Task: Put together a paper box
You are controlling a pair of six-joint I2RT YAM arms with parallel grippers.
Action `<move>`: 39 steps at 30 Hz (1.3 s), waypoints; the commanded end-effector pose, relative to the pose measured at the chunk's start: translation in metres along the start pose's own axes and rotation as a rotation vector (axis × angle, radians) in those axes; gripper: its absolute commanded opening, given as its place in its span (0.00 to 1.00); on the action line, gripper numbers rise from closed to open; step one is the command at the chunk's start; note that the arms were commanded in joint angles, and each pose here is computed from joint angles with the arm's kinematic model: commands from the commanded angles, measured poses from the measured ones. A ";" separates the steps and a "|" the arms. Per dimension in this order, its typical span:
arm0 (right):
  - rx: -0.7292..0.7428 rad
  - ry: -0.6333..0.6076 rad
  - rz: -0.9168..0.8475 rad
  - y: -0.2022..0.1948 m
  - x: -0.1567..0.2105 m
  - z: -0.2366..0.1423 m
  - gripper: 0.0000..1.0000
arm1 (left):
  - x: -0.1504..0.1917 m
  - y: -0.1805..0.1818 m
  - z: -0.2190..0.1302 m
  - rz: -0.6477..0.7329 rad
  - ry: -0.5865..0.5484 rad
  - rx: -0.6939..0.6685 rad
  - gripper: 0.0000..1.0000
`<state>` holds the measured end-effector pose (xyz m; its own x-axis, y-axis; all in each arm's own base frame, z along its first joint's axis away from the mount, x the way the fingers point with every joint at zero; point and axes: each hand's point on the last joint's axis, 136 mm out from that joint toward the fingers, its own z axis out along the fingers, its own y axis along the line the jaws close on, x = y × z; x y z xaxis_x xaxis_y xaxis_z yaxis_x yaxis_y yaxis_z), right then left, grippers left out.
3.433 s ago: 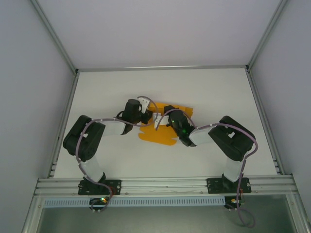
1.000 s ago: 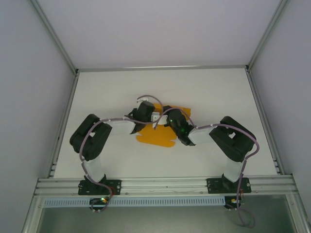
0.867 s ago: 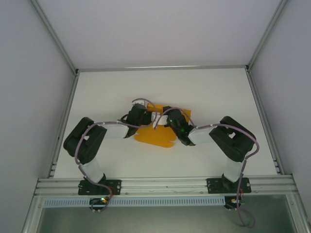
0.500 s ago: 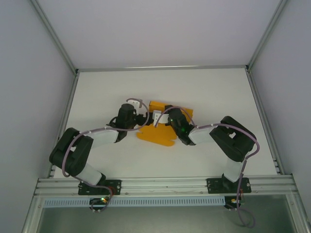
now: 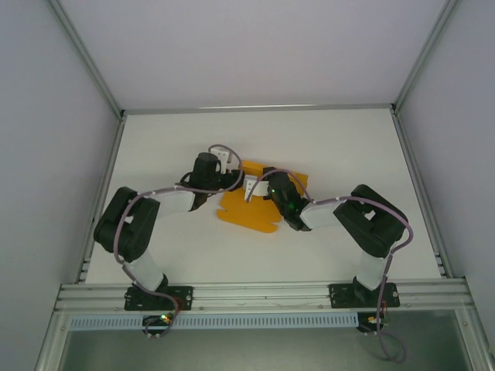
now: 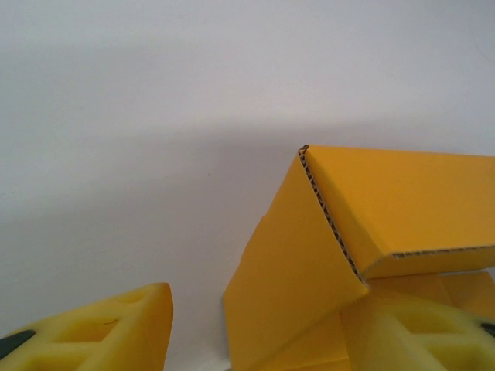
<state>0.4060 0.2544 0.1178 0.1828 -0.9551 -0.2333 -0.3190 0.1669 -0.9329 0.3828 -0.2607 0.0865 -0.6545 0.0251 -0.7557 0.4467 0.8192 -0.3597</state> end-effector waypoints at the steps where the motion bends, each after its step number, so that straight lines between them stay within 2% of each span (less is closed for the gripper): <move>1: -0.029 0.024 -0.011 0.012 0.003 0.005 0.00 | 0.000 -0.003 0.010 0.014 0.025 0.031 0.54; 5: -0.026 0.015 0.001 0.012 0.002 0.006 0.00 | -0.002 0.002 0.020 0.017 0.028 0.005 0.41; 8: -0.026 0.008 0.020 0.011 0.000 0.005 0.01 | -0.004 0.006 0.028 0.051 0.011 -0.023 0.25; 11: -0.006 -0.002 0.037 0.005 -0.003 0.003 0.05 | -0.003 0.004 0.034 0.090 0.004 -0.047 0.16; 14: 0.030 -0.014 0.081 -0.010 -0.006 -0.002 0.10 | -0.002 0.002 0.035 0.136 -0.005 -0.095 0.00; 15: 0.059 -0.026 0.114 -0.021 -0.010 -0.006 0.17 | -0.003 0.003 0.033 0.147 -0.015 -0.121 0.00; 16: 0.088 -0.039 0.146 -0.033 -0.012 -0.010 0.28 | -0.006 0.005 0.031 0.150 -0.027 -0.144 0.00; 18: 0.151 -0.056 0.237 -0.057 -0.017 -0.023 0.63 | -0.010 0.007 0.024 0.143 -0.046 -0.172 0.00; 20: 0.200 -0.055 0.335 -0.075 -0.017 -0.037 0.87 | -0.015 0.008 0.015 0.128 -0.066 -0.185 0.00; 22: 0.246 -0.084 0.432 -0.093 -0.019 -0.059 1.00 | -0.019 0.010 0.003 0.113 -0.085 -0.216 0.00; 26: 0.276 -0.093 0.684 -0.133 -0.004 -0.102 1.00 | -0.021 0.009 -0.024 0.108 -0.091 -0.262 0.00; 31: 0.134 -0.001 1.106 -0.149 0.044 -0.131 0.99 | -0.018 -0.001 -0.055 0.096 -0.127 -0.255 0.00; 35: 0.012 -0.003 1.193 -0.129 0.046 -0.142 1.00 | -0.015 -0.013 -0.064 0.099 -0.127 -0.208 0.00; 39: -0.064 0.104 1.189 -0.105 0.053 -0.134 1.00 | -0.015 -0.031 -0.066 0.134 -0.130 -0.136 0.00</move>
<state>0.3316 0.1480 0.2968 -0.1137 -0.2191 -0.9690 -0.2321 0.9542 -0.1885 0.3490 -0.2404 0.1408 -0.5086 0.0636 -0.8587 0.3896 0.9063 -0.1636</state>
